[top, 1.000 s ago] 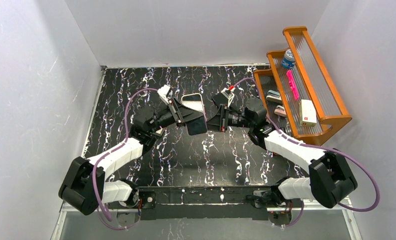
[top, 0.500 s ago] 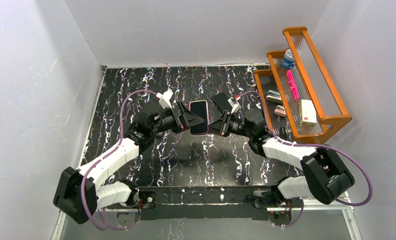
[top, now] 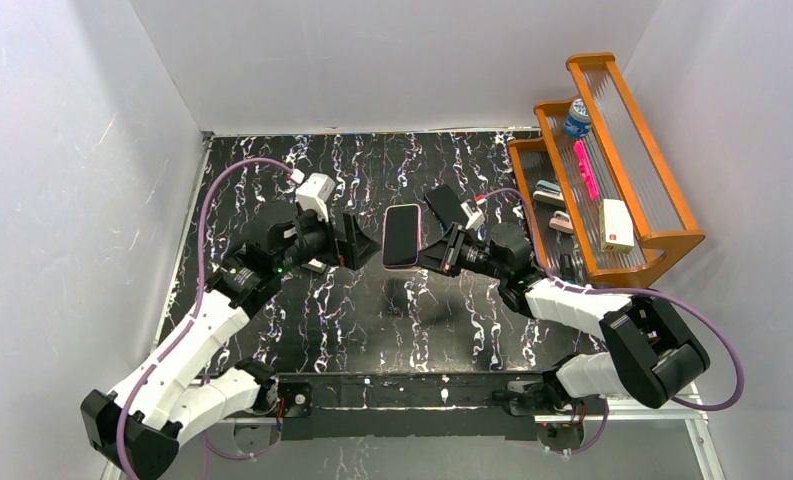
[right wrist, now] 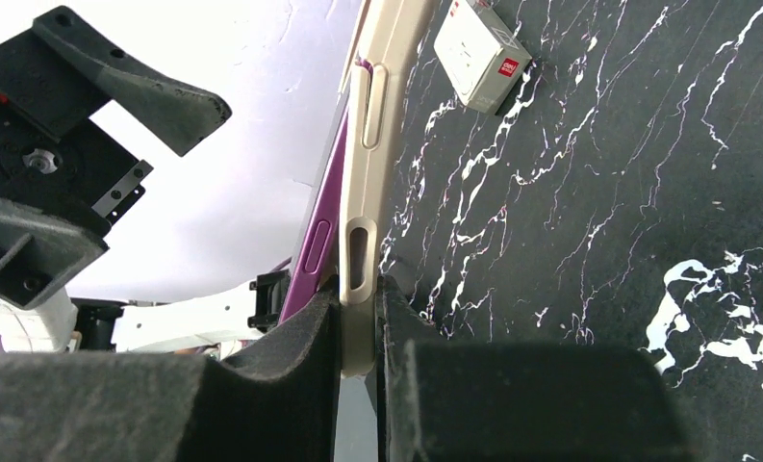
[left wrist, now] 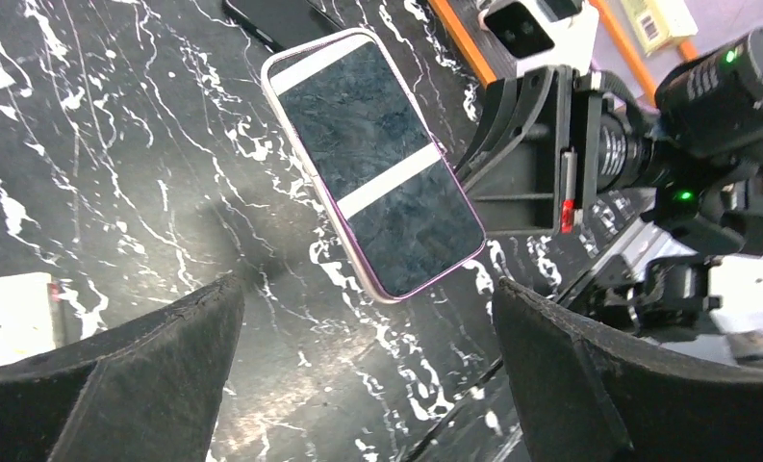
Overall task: Take the phone out of the phone case
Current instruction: Remove the phone case from the phone.
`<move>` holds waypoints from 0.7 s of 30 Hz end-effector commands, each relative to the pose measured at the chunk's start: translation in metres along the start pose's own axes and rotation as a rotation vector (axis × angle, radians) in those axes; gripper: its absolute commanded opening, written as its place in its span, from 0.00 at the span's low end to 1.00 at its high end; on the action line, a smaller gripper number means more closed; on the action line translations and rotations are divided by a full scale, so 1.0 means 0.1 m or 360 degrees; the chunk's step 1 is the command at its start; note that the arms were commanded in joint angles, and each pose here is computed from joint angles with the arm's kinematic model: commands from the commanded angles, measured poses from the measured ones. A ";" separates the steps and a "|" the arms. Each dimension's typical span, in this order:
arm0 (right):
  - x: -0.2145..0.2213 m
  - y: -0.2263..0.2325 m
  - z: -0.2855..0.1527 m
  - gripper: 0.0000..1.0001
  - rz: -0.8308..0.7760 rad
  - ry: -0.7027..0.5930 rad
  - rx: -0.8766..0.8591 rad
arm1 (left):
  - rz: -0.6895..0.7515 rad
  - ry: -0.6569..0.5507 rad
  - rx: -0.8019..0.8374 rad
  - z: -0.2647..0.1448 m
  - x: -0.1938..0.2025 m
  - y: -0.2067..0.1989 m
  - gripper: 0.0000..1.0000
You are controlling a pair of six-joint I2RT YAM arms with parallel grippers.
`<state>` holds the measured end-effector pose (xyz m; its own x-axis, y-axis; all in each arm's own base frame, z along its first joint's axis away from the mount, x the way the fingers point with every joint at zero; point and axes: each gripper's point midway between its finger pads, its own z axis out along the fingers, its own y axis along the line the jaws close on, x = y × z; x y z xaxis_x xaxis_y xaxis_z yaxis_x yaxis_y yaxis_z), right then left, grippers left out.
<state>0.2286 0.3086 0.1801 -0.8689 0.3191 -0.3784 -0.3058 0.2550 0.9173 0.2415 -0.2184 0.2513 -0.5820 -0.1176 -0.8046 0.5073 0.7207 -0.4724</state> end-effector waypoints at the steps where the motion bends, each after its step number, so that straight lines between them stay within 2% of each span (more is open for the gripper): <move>1: -0.15 0.26 -0.01 0.01 -0.0043 -0.0104 -0.0151 | 0.0361 0.0078 0.0033 -0.09 0.04 0.01 0.98; 4: -0.14 0.25 -0.02 0.01 -0.0017 -0.0102 -0.0145 | 0.0550 0.0128 0.0055 -0.05 0.13 0.00 0.98; 14: -0.11 0.23 -0.03 0.01 0.0026 -0.0128 -0.0112 | 0.1282 0.0129 0.0107 0.13 0.35 -0.20 0.98; 21: -0.07 0.24 -0.01 0.01 0.0035 -0.0121 -0.0105 | 0.1643 -0.0064 0.0030 0.25 0.36 -0.25 0.97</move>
<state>0.2262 0.3081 0.1708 -0.8803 0.3611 -0.3076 -0.2217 0.2601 0.9398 0.2082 -0.2584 0.2113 -0.0024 0.4964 -0.8681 0.8404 0.4714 0.2673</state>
